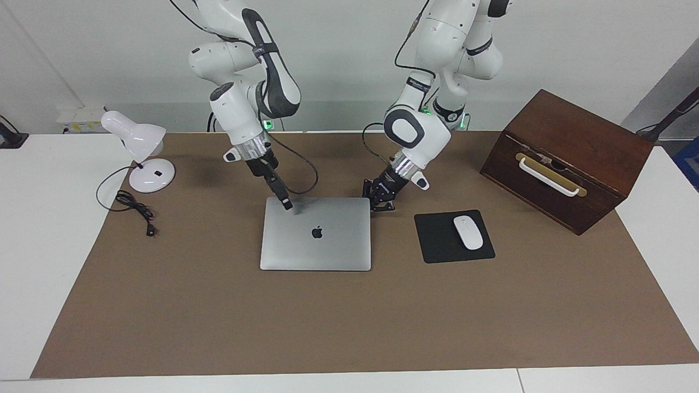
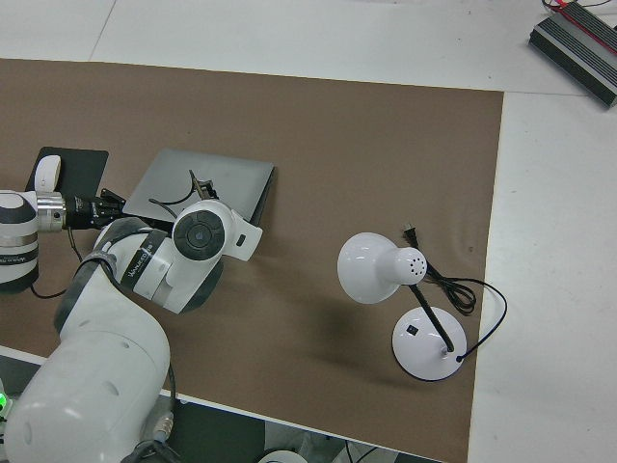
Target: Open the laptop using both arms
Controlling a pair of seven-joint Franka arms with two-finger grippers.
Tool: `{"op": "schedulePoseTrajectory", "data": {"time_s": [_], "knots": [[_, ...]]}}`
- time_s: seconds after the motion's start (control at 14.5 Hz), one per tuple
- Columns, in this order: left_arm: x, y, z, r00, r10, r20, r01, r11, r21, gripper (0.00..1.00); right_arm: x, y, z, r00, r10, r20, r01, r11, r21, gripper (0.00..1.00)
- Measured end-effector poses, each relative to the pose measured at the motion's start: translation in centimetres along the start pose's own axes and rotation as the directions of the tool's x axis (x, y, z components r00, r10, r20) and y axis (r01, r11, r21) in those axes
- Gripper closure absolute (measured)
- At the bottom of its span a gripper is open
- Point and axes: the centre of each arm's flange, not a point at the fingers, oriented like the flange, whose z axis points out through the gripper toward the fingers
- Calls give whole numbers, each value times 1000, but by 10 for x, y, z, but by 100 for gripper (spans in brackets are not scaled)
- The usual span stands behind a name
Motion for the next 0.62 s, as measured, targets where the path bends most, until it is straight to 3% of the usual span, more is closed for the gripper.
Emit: {"op": "schedulePoseTrajectory", "data": {"time_s": [0.62], "knots": [[0,0,0,1000,0,0,0,1000,0,99,6,-9,-4,1000,-11,-14,11,1000,22,0]]}}
